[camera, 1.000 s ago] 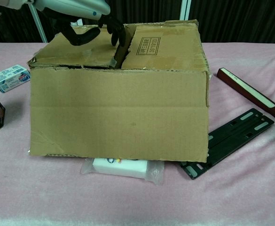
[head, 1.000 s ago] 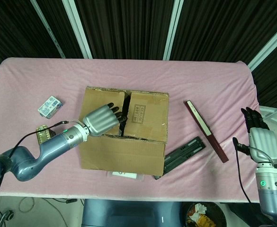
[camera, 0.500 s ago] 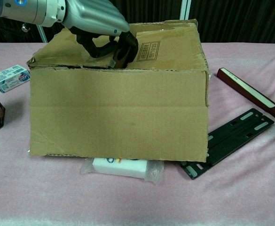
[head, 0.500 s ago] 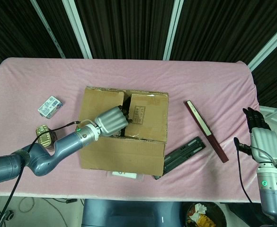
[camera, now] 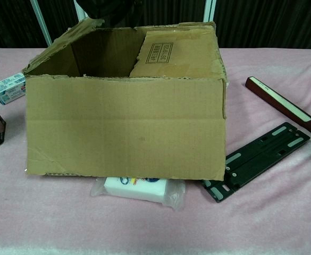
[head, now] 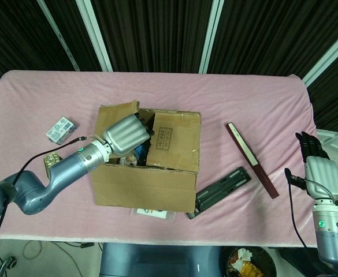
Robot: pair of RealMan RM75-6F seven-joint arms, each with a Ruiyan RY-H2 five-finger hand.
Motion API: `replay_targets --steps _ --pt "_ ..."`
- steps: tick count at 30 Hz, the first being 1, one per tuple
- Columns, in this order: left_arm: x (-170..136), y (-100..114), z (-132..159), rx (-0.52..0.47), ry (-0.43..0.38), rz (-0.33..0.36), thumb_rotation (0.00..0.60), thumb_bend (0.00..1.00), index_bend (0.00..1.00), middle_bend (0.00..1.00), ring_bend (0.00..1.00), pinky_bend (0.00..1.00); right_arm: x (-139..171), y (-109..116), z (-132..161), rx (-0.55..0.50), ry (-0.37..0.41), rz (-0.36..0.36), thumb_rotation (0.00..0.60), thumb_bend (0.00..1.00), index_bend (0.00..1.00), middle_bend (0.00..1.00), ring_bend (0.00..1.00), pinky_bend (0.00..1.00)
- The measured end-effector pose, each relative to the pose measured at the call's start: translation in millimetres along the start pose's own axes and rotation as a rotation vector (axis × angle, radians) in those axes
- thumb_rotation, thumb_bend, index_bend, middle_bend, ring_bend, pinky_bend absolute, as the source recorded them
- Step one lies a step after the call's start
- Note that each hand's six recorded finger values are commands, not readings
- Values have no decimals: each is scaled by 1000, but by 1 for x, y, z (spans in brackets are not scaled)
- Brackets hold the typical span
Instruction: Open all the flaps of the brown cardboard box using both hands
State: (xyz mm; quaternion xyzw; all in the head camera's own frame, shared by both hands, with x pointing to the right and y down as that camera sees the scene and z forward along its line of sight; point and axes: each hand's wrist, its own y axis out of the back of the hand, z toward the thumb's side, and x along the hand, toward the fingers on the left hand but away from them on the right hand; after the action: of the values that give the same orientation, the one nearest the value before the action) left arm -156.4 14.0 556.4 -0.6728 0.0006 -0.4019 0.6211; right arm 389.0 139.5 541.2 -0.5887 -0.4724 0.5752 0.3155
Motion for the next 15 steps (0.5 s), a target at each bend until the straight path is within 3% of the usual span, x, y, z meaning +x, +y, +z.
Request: replay_targets --steps 15 --pt "-74 14 -46 46 119 14 600 861 369 502 391 431 3 -4 6 -2 14 11 600 386 0 63 14 235"
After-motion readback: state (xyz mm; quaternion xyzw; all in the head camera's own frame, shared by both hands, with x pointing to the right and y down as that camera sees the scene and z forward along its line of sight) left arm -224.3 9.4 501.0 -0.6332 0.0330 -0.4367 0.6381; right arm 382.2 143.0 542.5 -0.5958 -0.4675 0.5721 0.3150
